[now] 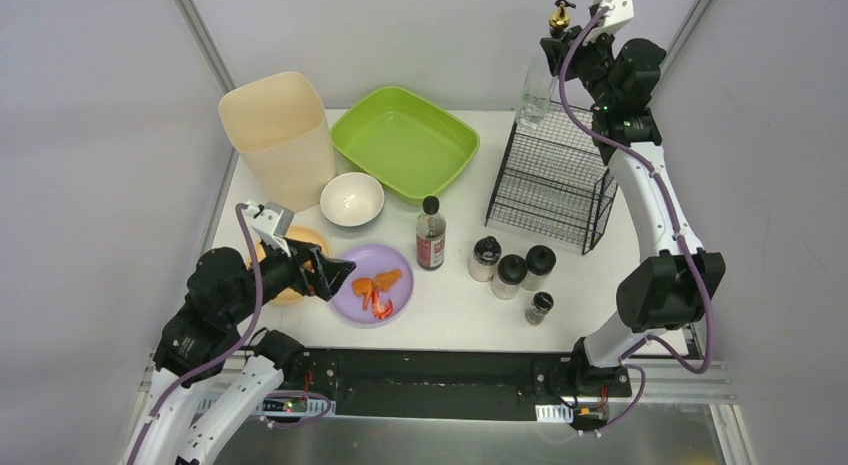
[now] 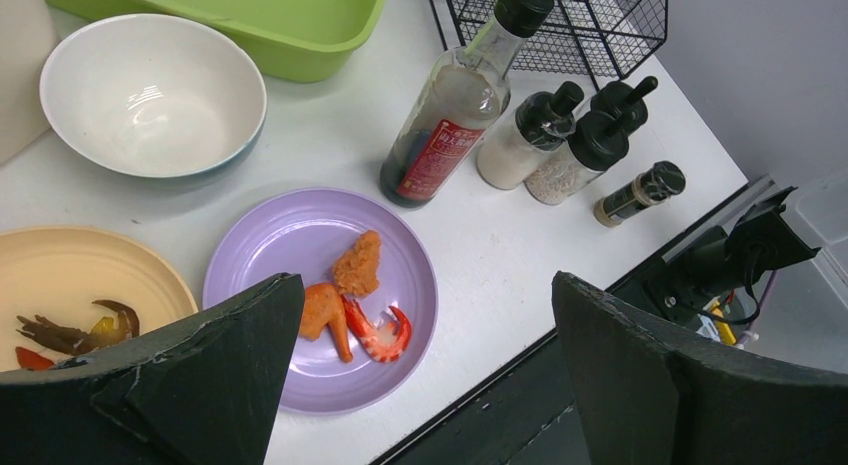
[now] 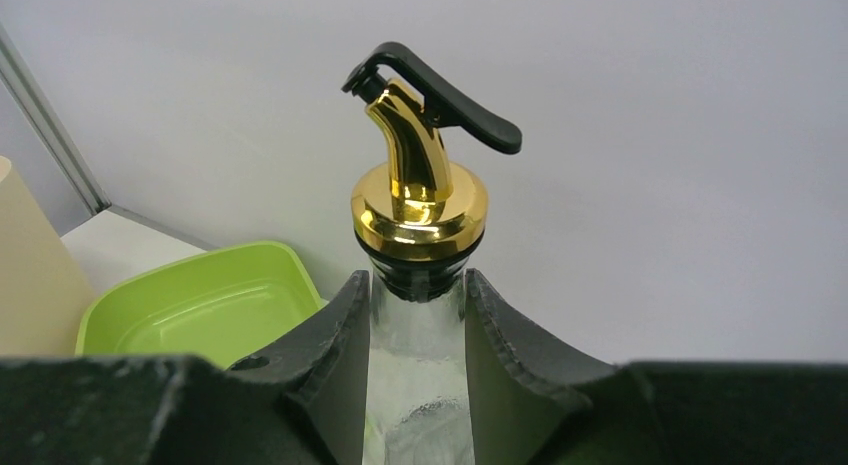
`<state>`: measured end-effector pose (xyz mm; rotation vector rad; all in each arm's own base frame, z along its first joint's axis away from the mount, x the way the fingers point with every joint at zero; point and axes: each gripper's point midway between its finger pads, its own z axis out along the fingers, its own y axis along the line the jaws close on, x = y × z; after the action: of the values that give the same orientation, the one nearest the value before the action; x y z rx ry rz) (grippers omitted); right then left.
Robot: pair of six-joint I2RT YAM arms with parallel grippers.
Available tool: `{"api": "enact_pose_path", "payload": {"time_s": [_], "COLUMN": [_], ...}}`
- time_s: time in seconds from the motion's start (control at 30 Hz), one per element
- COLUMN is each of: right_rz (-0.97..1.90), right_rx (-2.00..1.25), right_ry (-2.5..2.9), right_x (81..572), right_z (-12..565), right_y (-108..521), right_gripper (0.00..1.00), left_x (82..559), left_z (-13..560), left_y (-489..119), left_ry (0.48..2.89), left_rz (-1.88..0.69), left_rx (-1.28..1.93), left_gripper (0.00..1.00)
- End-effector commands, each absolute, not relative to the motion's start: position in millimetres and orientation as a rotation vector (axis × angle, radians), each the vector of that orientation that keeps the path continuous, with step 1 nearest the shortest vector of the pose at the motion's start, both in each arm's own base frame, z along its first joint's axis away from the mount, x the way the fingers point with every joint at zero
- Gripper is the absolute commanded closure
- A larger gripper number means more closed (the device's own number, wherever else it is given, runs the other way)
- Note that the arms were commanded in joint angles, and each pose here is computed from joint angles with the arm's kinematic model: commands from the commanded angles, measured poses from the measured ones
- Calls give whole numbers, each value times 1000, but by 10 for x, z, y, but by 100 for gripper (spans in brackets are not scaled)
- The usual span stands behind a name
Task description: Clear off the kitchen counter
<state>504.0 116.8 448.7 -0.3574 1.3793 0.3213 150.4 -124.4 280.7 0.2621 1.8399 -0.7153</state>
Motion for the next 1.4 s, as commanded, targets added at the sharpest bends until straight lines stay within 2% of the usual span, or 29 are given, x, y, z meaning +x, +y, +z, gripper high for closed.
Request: {"api": "enact_pose_path", "payload": {"time_s": [0.0, 0.4, 1.37], "right_rz": [347, 357, 506], "right_rx": [-391, -443, -480], "right_ry": [1077, 1143, 1306], "right_x": [4786, 5002, 5306], "right_z": [5457, 5048, 3890], "right_y": [1154, 947, 959], "right_gripper": [100, 100, 100], "left_x": [1547, 1635, 1743], "left_z": [2908, 2907, 2840], "left_y": [-1318, -1327, -1312], "left_ry": [1802, 1805, 1844], "left_rz": [-770, -799, -802], "left_rx": [263, 224, 188], "left_gripper": [0, 0, 0]}}
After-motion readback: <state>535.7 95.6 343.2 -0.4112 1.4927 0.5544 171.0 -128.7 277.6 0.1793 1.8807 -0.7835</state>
